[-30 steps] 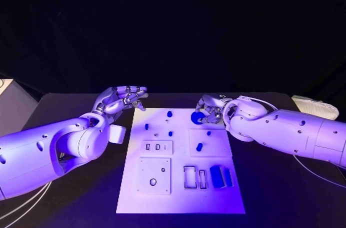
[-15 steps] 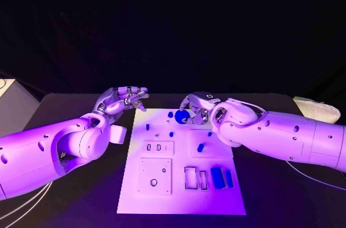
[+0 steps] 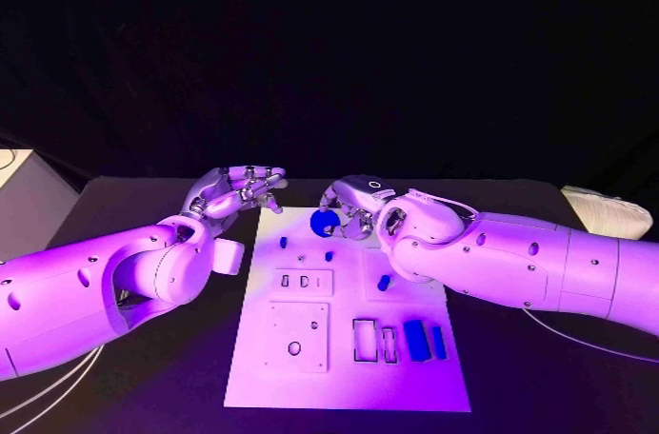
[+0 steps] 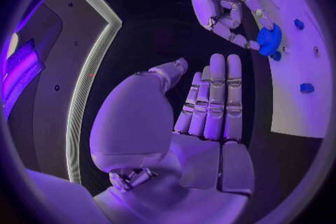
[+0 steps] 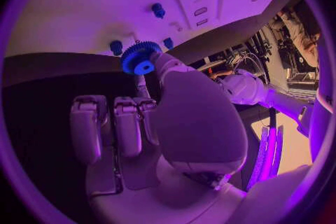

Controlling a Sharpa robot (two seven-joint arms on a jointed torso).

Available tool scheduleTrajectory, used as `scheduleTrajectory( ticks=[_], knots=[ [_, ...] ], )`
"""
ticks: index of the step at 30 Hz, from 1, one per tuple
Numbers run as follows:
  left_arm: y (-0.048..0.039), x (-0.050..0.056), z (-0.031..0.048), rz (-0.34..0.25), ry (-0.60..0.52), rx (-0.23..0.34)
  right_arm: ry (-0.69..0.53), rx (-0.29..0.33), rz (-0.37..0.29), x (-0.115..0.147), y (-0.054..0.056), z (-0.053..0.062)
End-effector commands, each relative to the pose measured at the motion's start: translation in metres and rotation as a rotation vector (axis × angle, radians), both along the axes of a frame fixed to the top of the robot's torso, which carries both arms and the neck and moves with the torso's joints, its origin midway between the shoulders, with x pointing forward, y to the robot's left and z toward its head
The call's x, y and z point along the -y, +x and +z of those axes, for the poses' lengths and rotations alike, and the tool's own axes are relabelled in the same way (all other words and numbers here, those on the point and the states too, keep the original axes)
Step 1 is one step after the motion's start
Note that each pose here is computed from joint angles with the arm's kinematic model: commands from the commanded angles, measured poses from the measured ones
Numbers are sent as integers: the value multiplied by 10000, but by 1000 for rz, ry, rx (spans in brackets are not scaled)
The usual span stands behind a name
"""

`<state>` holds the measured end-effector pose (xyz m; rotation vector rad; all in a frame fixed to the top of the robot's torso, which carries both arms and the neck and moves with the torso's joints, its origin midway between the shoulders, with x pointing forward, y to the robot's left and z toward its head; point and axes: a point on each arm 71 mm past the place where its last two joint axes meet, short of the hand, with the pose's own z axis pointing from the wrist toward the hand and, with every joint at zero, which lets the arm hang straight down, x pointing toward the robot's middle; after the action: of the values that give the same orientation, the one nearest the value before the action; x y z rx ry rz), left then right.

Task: Assemble the parts on the task board

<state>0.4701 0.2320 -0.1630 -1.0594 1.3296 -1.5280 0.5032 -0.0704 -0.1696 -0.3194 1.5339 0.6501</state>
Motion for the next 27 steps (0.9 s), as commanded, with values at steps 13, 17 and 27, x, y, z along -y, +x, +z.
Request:
scheduleTrajectory(
  ticks=[13,17,27],
  knots=[
    [-6,49,17,-24,-12,1,-70,-24,-33,-60,71,-155],
    [-7,58,18,-26,-12,1,-83,-33,-42,-60,78,-209],
    [-4,51,17,-22,-10,0,-96,-38,-54,-75,97,-285]
  ],
)
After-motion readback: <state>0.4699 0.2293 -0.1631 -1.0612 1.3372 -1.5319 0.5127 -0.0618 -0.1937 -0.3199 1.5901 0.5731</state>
